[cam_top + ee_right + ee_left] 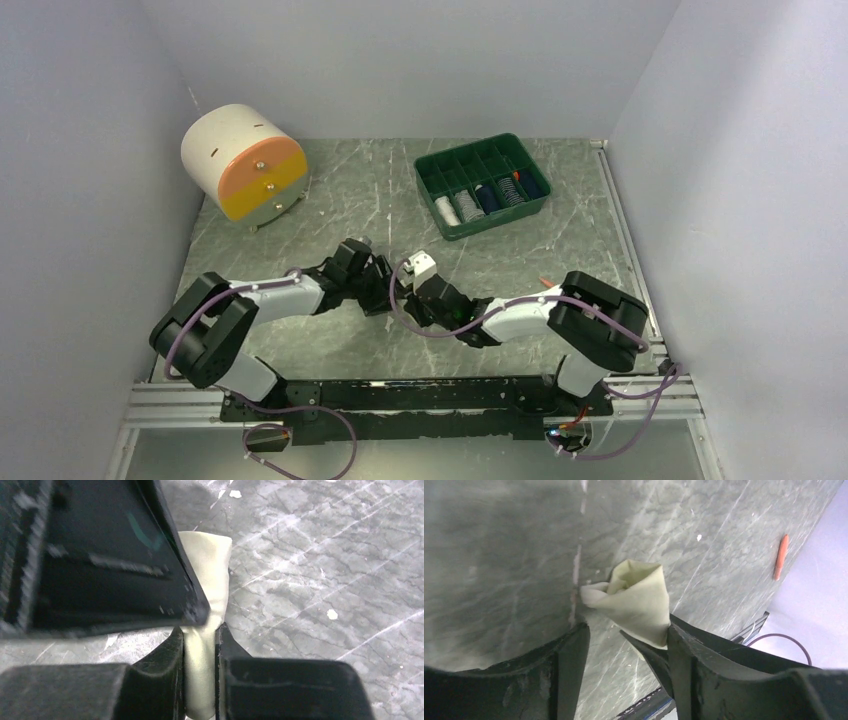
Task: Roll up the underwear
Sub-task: Pick up the underwear from the center of the board, then place the underwear in the storage box.
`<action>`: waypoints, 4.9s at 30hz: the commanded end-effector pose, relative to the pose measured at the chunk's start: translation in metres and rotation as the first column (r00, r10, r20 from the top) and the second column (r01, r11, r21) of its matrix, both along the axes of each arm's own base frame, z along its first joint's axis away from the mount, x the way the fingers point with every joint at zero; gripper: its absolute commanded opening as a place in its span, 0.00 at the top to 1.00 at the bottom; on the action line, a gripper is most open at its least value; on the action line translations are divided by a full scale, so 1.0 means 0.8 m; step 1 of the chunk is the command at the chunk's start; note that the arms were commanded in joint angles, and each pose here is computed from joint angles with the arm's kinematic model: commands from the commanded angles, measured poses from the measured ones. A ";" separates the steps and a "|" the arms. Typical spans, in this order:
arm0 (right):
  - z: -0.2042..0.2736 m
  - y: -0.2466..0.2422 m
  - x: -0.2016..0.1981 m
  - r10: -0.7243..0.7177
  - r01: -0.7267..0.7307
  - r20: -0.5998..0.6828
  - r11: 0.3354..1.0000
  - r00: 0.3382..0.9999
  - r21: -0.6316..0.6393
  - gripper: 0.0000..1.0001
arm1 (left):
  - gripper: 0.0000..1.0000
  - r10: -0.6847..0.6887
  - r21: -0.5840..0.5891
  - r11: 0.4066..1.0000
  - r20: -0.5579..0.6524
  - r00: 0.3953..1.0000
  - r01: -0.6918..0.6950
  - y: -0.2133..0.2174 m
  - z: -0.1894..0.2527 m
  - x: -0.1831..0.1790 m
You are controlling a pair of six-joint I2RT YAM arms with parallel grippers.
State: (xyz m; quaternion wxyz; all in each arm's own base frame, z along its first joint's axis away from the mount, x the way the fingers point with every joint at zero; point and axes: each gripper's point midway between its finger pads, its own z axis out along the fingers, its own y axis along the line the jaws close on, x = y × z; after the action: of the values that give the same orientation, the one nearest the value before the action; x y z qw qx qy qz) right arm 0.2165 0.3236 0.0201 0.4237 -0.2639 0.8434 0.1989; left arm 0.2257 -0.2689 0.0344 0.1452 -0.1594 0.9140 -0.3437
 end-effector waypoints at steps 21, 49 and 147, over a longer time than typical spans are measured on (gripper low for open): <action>0.228 -0.104 0.134 -0.397 0.381 0.082 0.910 0.914 0.164 1.00 | 0.20 0.136 0.153 0.975 0.151 0.979 -0.159 0.136 0.052 -0.001; 0.218 -0.121 0.341 -0.446 0.437 0.028 0.886 0.895 0.157 1.00 | 0.07 -0.043 0.163 0.987 0.243 0.969 0.003 0.123 0.088 -0.001; 0.137 -0.047 0.442 -0.373 0.373 0.027 0.928 0.928 -0.006 0.86 | 0.04 -0.039 0.117 0.993 0.123 0.992 0.025 0.124 0.057 -0.041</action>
State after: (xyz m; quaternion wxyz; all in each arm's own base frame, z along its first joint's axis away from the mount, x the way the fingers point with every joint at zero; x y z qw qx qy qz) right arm 0.5492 0.2786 0.0918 0.4154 -0.1174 0.8980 0.0846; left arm 0.1880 -0.1651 0.0742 0.1990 -0.1180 0.9298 -0.2864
